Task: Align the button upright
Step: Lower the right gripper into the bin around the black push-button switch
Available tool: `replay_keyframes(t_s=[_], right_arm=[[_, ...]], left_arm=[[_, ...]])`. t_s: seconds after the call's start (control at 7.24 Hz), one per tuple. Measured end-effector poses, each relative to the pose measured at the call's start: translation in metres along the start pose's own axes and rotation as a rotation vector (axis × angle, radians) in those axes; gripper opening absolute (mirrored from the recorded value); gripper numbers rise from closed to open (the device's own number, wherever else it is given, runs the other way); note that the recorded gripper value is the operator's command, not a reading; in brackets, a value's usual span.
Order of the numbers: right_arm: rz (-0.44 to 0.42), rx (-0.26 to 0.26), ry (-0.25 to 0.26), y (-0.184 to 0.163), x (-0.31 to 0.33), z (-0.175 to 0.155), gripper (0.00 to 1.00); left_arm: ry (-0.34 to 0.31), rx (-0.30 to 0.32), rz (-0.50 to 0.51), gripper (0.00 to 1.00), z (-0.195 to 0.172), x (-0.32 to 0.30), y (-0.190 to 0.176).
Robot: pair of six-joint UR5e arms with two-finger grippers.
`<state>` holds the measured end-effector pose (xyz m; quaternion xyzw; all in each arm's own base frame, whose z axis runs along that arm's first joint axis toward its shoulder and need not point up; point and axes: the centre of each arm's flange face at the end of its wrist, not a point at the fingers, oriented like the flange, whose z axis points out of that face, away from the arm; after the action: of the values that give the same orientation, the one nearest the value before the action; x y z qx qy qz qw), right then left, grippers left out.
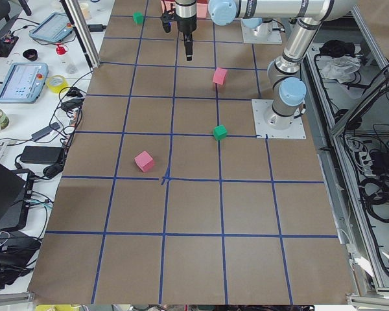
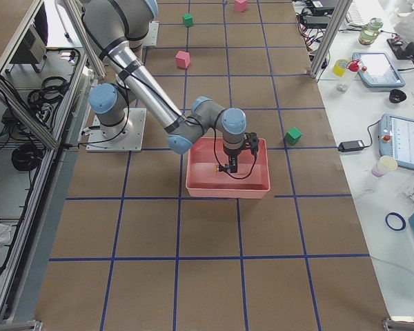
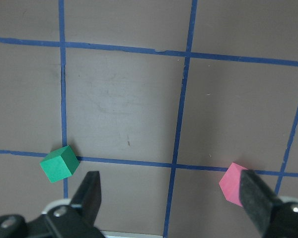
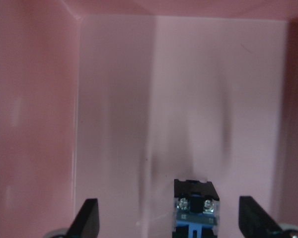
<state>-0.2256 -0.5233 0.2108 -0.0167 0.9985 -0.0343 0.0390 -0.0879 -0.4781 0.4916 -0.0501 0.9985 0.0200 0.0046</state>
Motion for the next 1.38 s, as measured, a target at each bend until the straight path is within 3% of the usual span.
replay_keyframes(t_s=[0.55,1.38], right_arm=[[0.025,0.005,-0.003,-0.001,0.001,0.005,1.0],[0.057,-0.073,0.037,0.008,0.006,0.025,0.99]], left_arm=[[0.0,-0.058,-0.001,1.0,0.006,0.0,0.005],[-0.003,-0.075,0.002,1.0,0.014,0.0,0.007]])
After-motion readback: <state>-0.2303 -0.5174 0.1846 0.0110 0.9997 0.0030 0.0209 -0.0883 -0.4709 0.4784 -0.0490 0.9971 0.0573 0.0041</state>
